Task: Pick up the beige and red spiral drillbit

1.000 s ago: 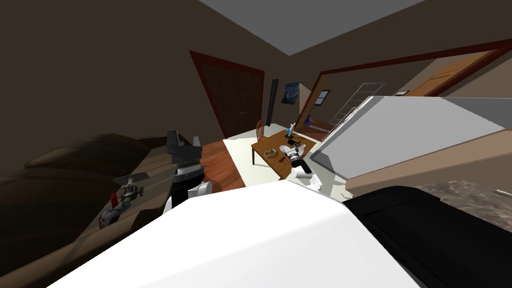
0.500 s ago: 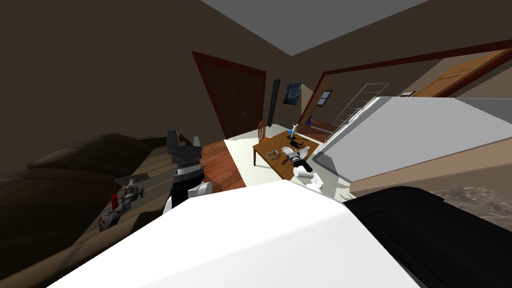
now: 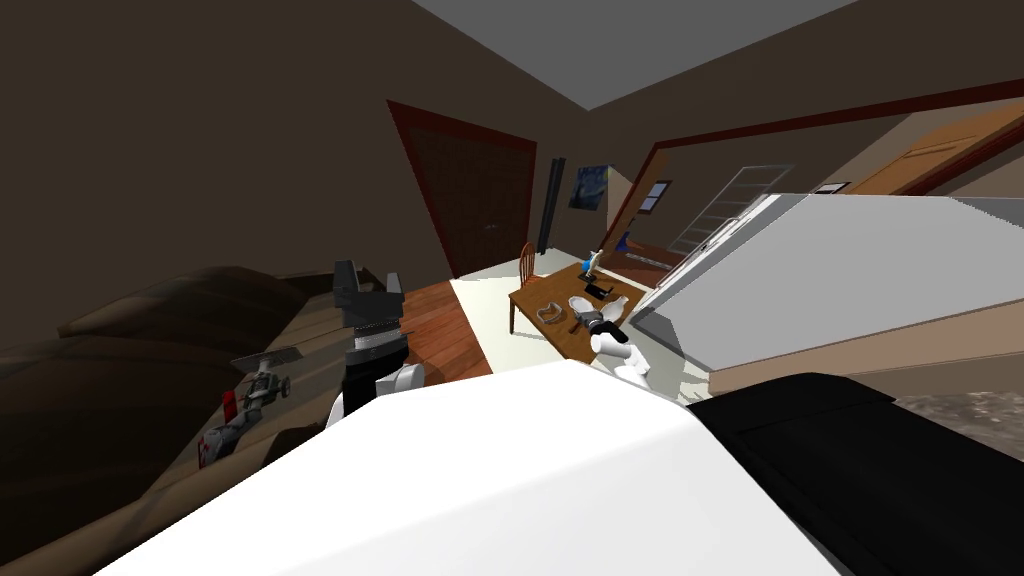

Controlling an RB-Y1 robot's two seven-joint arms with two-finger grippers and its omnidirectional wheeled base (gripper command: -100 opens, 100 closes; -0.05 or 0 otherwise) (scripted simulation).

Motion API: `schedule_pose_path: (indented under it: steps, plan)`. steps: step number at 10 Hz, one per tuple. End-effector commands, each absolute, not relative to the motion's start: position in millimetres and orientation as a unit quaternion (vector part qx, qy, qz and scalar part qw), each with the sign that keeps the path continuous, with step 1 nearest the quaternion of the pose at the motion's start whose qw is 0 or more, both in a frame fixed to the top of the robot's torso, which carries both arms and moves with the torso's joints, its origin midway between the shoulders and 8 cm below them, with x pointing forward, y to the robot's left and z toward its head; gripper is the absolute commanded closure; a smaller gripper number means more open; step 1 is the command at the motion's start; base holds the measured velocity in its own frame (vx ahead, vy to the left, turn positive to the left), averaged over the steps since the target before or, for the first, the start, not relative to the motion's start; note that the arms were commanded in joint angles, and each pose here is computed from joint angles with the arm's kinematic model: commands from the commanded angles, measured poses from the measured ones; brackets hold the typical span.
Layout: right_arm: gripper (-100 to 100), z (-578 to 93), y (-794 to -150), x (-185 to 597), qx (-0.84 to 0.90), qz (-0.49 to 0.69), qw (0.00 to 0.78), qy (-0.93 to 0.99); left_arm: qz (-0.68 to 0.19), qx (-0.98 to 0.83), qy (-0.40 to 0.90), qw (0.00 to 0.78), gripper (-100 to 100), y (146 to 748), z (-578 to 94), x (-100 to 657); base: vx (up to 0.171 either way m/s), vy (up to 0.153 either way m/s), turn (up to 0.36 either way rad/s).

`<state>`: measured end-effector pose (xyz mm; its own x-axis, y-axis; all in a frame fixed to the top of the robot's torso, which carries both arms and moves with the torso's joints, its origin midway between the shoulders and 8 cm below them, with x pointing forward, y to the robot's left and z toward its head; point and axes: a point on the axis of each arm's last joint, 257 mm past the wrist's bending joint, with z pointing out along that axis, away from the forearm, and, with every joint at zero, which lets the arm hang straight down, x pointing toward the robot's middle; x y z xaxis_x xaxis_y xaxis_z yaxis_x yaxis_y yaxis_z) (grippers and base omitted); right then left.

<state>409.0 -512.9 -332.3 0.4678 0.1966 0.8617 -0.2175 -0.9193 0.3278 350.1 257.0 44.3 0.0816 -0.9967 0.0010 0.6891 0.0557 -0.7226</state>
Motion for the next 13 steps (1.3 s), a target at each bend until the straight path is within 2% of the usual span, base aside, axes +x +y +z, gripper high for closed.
schedule_pose_path:
  steps: [1, 6, 13]
  plan:
    - [-100, -341, -513, 404, 0.841, 0.505, 0.191, -0.02, -0.623, -0.289, 0.266, 0.676, 0, 257, 44, 350, 0.027, 0.0, 0.007]
    - [-100, -398, -550, 367, 0.881, 0.43, 0.141, -0.139, -0.623, -0.289, 0.266, 0.676, 0, 257, 44, 350, 0.066, 0.002, 0.049]
    - [-100, -464, -570, 305, 0.899, 0.318, 0.082, -0.289, -0.623, -0.289, 0.266, 0.676, 0, 257, 44, 350, 0.067, -0.015, 0.049]
